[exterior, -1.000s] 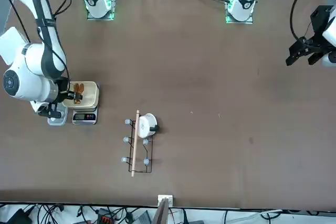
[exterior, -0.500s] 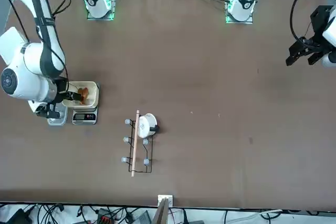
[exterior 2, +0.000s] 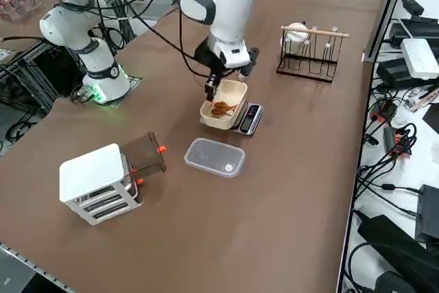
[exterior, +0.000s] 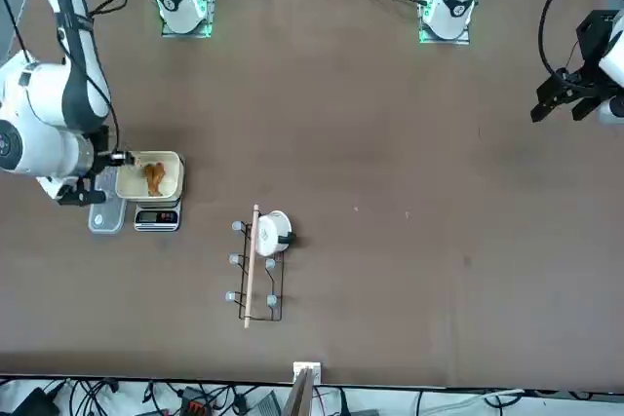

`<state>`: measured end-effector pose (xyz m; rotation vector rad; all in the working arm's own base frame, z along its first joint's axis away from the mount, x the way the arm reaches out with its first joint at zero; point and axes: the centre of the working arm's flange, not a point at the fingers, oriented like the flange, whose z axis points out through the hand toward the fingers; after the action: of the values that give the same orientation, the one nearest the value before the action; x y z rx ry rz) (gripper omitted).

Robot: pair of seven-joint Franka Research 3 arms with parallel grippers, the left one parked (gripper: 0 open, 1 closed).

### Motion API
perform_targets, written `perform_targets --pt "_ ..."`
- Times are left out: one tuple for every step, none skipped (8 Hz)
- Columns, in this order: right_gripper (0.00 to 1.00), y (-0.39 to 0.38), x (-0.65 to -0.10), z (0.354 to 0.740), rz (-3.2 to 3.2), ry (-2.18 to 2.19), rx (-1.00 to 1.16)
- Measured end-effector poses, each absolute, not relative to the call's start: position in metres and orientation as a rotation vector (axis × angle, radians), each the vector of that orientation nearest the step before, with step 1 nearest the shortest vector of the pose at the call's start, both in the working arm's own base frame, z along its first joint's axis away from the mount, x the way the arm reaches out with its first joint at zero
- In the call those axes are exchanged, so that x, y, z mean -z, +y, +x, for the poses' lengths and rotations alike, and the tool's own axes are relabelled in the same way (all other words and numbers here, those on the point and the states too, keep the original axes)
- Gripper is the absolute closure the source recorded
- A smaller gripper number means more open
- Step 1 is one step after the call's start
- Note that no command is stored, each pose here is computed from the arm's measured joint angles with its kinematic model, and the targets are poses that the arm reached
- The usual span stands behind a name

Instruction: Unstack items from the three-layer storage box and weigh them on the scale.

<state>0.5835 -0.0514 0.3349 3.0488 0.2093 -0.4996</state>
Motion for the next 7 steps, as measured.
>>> perform_targets --pt "0.96 -0.064 -0.338 0.579 3.026 0.368 0.534" --pt "0.98 -0.088 -0.338 0.575 3.004 0.537 0.563" --pt "0.98 -0.122 -0.337 0.569 2.957 0.698 0.595" --pt "0.98 -0.153 -0.334 0.560 2.902 0.802 0.641" --pt "0.98 -0.175 -0.327 0.551 2.865 0.866 0.670" --pt "0.98 -0.182 -0.319 0.546 2.846 0.903 0.670" --pt "0.98 -0.181 -0.313 0.544 2.838 0.923 0.663"
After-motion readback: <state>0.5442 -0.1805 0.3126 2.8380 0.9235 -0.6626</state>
